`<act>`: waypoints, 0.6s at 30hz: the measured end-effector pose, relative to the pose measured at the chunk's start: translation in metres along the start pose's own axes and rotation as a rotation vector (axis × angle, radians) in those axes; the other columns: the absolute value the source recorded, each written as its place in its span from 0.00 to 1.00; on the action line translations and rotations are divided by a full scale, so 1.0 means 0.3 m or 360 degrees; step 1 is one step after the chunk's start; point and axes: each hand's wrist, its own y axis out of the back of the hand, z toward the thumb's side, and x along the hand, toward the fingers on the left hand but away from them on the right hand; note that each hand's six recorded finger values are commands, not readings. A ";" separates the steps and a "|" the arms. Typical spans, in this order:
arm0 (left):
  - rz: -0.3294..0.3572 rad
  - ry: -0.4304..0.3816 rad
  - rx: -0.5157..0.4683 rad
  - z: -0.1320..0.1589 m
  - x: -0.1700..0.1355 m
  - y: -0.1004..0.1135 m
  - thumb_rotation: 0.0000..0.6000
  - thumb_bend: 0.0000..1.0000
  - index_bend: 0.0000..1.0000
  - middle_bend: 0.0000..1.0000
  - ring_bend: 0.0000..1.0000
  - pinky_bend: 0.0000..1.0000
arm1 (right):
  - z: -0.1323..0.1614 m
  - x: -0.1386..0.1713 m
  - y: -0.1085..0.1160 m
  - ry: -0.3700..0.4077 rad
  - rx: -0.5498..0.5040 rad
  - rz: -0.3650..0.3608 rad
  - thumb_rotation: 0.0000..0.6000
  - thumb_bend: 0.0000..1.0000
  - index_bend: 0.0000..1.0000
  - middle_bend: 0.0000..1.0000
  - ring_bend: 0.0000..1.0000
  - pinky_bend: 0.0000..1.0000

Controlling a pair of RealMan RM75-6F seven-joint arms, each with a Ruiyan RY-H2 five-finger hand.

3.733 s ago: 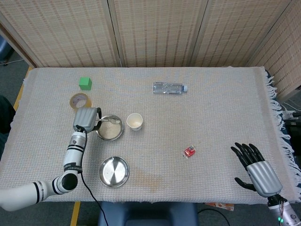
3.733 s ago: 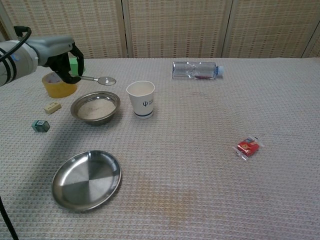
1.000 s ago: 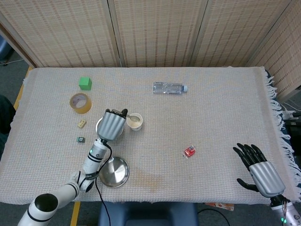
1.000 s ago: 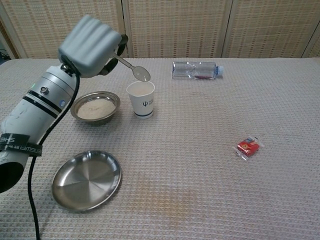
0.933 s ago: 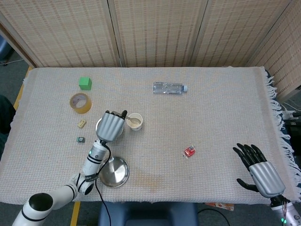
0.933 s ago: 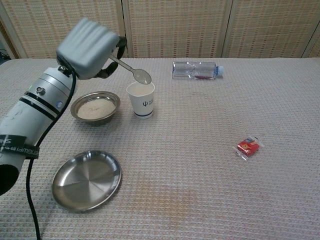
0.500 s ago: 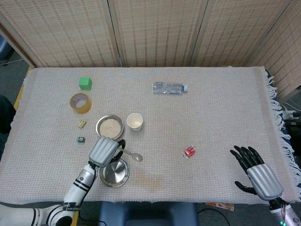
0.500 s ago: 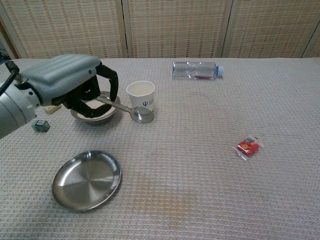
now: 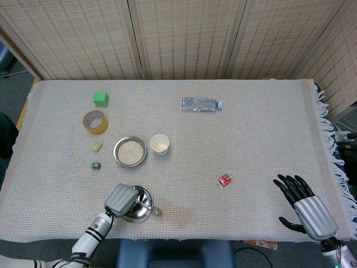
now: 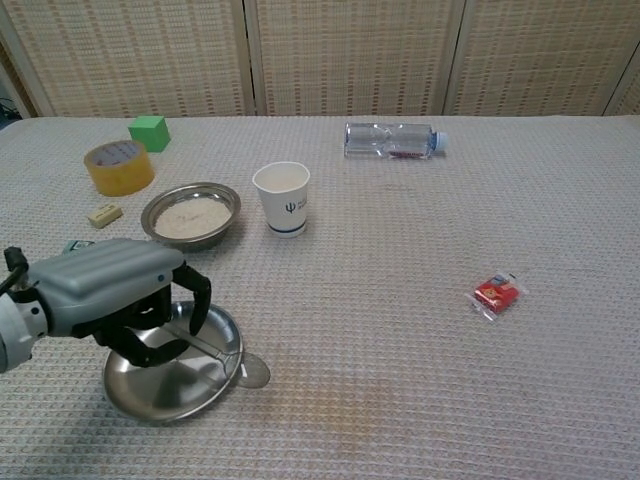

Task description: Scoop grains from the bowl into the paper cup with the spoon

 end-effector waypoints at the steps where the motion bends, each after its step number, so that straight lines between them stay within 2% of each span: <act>1: -0.0013 0.0008 -0.0001 -0.003 0.004 -0.008 1.00 0.40 0.72 1.00 1.00 1.00 | 0.000 0.000 0.000 0.0000 0.0000 -0.0001 1.00 0.10 0.00 0.00 0.00 0.00; 4: -0.0027 0.0026 0.0020 -0.013 0.017 -0.022 1.00 0.40 0.70 1.00 1.00 1.00 | 0.001 0.001 -0.001 0.0002 0.0001 0.0002 1.00 0.10 0.00 0.00 0.00 0.00; 12: 0.0025 0.0046 0.0109 -0.039 0.029 -0.021 1.00 0.40 0.68 1.00 1.00 1.00 | 0.006 0.001 -0.006 0.0003 0.0012 0.0007 1.00 0.10 0.00 0.00 0.00 0.00; 18: 0.0008 0.0062 0.0136 -0.061 0.028 -0.023 1.00 0.40 0.61 1.00 1.00 1.00 | 0.007 -0.002 -0.012 0.0000 0.0017 0.0015 1.00 0.10 0.00 0.00 0.00 0.00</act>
